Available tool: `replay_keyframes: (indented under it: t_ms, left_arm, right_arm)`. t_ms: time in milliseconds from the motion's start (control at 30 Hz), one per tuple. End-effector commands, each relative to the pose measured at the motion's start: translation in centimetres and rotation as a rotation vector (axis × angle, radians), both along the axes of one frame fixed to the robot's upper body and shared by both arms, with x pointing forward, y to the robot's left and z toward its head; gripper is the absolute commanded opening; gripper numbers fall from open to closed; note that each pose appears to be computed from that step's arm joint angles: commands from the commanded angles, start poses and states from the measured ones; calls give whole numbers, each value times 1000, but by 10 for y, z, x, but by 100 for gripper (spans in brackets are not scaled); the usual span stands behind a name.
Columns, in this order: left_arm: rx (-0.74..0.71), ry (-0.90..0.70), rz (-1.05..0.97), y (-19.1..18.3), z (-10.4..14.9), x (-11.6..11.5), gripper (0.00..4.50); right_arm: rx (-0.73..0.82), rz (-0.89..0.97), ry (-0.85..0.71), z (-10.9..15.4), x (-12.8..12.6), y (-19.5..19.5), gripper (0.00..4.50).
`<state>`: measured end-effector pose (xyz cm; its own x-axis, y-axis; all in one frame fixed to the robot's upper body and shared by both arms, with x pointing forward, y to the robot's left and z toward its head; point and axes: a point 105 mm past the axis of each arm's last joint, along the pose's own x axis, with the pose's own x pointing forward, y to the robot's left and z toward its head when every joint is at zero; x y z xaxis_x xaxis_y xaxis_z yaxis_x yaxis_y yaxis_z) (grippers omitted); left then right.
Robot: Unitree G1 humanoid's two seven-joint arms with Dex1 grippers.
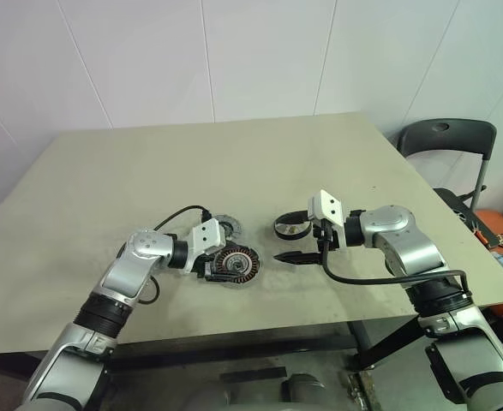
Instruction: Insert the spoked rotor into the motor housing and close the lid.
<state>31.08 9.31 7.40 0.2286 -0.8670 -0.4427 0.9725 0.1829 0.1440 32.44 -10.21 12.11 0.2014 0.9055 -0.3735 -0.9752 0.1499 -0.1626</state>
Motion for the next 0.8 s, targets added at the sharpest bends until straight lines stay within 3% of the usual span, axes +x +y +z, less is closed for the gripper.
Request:
replay_keyframes:
  t_ms: [33,167,367,600,700,800]
  left_arm:
    - [-58,-44,10,-2,20,6,445]
    - [-141,-44,45,-4,40,10,445]
    - [-146,-121,137,14,59,21,445]
    - [-132,-121,256,47,63,20,445]
    - [-124,-108,322,65,55,14,450]
    - [-125,-94,369,78,51,6,450]
  right_arm:
    - [14,22,-55,14,0,4,450]
    - [16,24,-54,14,0,5,450]
    - [31,15,-44,15,2,8,450]
    - [52,16,17,13,2,23,450]
    - [68,28,43,13,1,37,388]
    - [77,56,57,13,-2,48,282]
